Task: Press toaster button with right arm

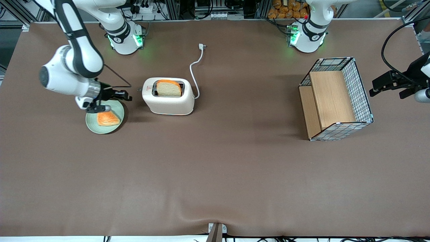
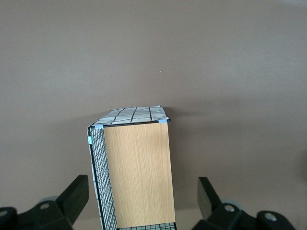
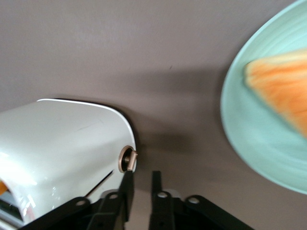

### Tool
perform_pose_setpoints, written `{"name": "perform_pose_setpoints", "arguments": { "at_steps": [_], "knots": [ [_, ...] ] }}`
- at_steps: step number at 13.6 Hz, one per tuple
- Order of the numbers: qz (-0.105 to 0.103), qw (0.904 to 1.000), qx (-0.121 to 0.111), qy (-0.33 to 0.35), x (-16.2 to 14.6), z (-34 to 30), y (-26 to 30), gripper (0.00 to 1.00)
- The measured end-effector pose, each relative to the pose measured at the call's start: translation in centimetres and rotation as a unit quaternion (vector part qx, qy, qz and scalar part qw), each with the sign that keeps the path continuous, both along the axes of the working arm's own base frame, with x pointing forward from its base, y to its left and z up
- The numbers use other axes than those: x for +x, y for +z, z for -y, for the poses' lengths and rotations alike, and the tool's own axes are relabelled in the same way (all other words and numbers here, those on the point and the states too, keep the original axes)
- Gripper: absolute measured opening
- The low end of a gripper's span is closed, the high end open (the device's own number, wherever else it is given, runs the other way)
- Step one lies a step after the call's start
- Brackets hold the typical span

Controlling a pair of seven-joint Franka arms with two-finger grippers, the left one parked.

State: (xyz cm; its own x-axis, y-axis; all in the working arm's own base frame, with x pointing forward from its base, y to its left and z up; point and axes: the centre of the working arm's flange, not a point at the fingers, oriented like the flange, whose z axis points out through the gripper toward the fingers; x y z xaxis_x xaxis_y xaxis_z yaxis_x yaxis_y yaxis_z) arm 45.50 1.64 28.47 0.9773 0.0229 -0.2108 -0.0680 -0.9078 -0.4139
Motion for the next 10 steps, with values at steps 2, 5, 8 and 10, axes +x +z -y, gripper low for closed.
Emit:
{"name": "perform_pose_setpoints", "arguments": {
  "at_steps": [2, 5, 8, 10],
  "knots": [
    [0.002, 0.9999, -0.006, 0.014, 1.7, 2.2, 2.7, 0.50],
    [0.014, 0.9983, -0.038, 0.042, 4.4, 5.3, 7.8, 0.82],
    [0.038, 0.9941, -0.076, 0.067, 7.3, 8.0, 15.9, 1.00],
    [0.069, 0.9892, -0.104, 0.077, 8.8, 8.9, 21.3, 1.00]
  ]
}}
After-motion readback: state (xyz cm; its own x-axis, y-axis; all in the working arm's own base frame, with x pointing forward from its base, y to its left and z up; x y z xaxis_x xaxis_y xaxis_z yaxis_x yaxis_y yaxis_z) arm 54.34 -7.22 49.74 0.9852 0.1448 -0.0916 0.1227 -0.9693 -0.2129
